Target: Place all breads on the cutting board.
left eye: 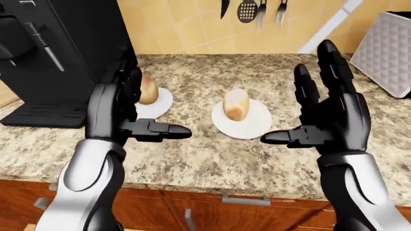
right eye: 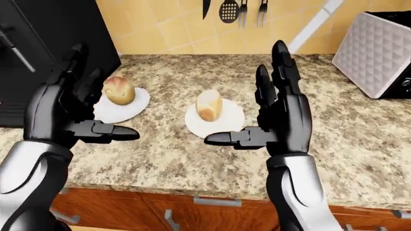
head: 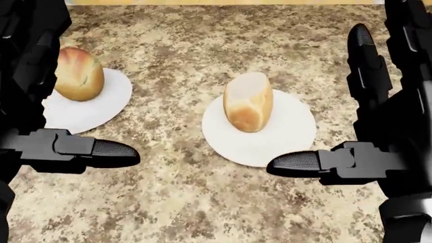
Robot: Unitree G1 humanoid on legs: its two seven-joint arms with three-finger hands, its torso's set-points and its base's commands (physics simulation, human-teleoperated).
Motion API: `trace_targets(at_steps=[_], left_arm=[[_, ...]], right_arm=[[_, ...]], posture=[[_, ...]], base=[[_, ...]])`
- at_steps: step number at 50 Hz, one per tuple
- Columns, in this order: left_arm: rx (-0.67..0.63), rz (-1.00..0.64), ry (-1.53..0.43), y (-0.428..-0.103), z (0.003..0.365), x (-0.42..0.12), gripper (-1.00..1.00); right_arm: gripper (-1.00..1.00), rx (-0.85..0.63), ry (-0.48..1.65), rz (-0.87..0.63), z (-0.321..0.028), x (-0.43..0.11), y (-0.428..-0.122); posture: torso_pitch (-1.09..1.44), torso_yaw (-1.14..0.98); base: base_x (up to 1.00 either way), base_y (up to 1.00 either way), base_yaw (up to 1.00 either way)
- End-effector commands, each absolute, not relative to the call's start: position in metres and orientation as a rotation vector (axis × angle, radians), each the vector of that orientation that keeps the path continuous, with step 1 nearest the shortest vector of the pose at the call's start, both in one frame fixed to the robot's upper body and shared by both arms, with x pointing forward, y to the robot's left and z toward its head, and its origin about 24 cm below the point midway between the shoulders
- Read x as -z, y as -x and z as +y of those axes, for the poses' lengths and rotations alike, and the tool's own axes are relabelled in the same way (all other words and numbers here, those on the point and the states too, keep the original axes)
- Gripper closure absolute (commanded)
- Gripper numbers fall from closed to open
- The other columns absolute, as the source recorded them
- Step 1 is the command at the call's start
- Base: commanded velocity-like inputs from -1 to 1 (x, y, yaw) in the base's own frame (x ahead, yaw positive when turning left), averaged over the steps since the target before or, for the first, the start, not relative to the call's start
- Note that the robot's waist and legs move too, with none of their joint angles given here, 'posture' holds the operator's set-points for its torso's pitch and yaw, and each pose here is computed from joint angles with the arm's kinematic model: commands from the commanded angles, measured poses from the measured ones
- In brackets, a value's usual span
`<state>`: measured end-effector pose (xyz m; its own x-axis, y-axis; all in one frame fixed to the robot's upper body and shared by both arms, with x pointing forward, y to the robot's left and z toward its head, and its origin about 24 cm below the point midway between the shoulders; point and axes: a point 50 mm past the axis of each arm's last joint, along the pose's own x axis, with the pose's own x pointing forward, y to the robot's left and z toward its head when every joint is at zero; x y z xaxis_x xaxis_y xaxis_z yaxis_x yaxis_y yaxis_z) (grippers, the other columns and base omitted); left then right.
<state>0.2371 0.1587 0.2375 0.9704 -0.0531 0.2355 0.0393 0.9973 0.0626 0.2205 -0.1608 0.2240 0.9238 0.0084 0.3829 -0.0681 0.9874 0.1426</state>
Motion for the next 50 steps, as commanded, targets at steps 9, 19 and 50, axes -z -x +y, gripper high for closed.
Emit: trace_targets(at_steps=[9, 19, 50], left_arm=[[0.032, -0.286, -0.061, -0.235, 0.16, -0.245, -1.0], [0.034, -0.285, -0.068, -0.238, 0.159, -0.247, -1.0], [-0.11, -0.137, -0.312, -0.376, 0.179, -0.279, -1.0]], right_arm=[[-1.0, -0.063, -0.174, -0.45, -0.16, -0.231, -0.215], [-1.0, -0.048, -0.17, -0.46, -0.164, -0.233, -0.213], [-1.0, -0.054, -0.168, -0.466, -0.161, -0.234, -0.216]], posture=[[0.0, 0.0], [0.0, 0.0], [0.0, 0.0]], base=[[0.0, 0.25, 0.0], [0.0, 0.0, 0.0], [0.0, 0.0, 0.0]])
